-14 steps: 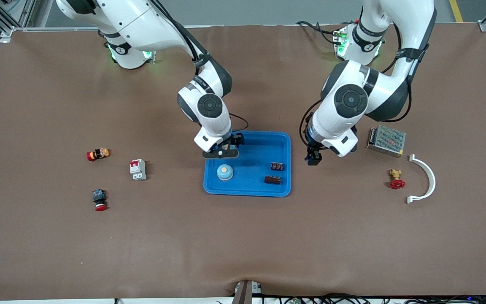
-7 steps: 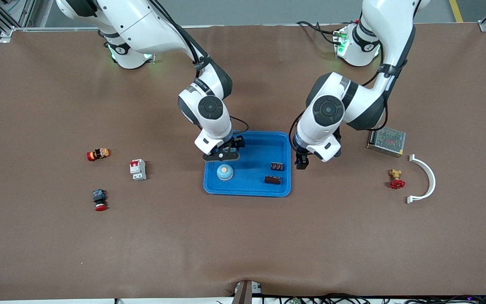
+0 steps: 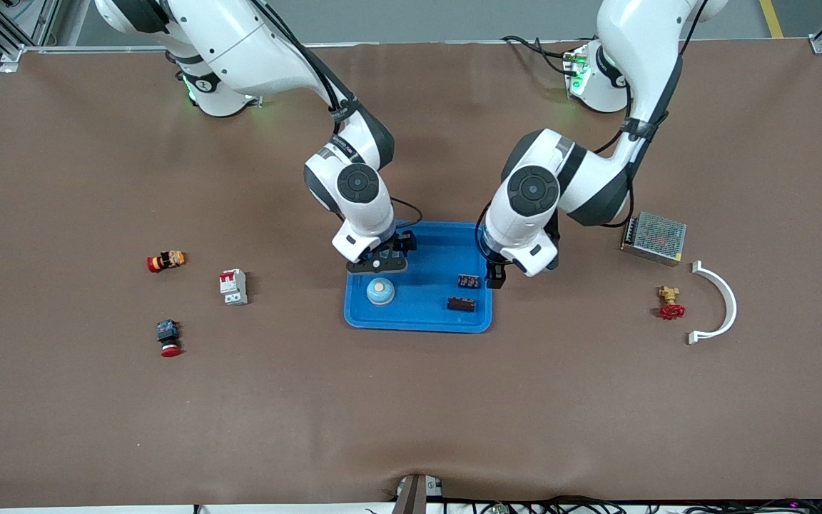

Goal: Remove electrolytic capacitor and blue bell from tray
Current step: 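Close the right gripper on the blue bell while the left gripper aligns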

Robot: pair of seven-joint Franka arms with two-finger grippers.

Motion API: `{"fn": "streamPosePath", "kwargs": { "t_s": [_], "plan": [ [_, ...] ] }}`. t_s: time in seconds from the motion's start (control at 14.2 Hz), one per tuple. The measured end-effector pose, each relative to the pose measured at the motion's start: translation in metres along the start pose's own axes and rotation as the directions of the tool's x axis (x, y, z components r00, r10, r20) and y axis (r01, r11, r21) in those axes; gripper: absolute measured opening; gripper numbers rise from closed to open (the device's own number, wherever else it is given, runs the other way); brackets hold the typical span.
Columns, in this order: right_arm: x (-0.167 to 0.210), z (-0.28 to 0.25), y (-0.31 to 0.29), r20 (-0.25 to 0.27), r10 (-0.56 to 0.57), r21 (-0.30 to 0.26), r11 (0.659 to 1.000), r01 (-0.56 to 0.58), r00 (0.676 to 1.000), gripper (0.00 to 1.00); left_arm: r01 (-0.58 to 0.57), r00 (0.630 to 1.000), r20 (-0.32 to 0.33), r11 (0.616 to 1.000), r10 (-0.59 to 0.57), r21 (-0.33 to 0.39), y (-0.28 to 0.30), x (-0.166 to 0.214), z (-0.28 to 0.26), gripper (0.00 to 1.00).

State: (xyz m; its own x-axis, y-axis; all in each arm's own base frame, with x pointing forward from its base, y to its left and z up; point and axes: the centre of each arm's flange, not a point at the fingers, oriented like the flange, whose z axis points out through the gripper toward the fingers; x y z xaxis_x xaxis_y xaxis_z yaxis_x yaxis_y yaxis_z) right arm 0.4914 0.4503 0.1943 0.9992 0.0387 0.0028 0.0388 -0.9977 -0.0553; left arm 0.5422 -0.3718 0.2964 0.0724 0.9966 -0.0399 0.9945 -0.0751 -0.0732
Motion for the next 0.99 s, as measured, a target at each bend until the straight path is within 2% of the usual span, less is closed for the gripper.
{"fn": "streamPosePath", "kwargs": {
  "t_s": [0.57,0.71,0.85,0.92,0.99],
  "plan": [
    [-0.001,0.001,-0.001,0.001,-0.002,-0.001,1.000,0.002,1.000,1.00,-0.032,0.999,-0.009,0.999,0.032,0.007,0.005,-0.021,0.041,1.00],
    [-0.002,0.001,-0.002,0.002,-0.004,-0.001,1.000,0.004,1.000,0.94,-0.042,0.999,-0.020,0.999,0.042,0.002,0.006,-0.020,0.044,1.00],
    [-0.002,0.002,-0.002,0.002,-0.004,-0.002,1.000,0.004,1.000,0.80,-0.050,0.998,-0.028,0.999,0.050,-0.005,0.007,-0.020,0.047,1.00],
    [-0.002,0.003,-0.002,0.003,-0.004,-0.002,1.000,0.004,1.000,0.79,-0.050,0.998,-0.025,0.999,0.050,-0.010,0.008,-0.020,0.047,1.00],
    [-0.002,0.004,-0.001,0.004,-0.004,-0.003,1.000,0.004,1.000,0.73,-0.051,0.999,-0.020,0.999,0.050,-0.019,0.009,-0.021,0.048,1.00]
  ]
}}
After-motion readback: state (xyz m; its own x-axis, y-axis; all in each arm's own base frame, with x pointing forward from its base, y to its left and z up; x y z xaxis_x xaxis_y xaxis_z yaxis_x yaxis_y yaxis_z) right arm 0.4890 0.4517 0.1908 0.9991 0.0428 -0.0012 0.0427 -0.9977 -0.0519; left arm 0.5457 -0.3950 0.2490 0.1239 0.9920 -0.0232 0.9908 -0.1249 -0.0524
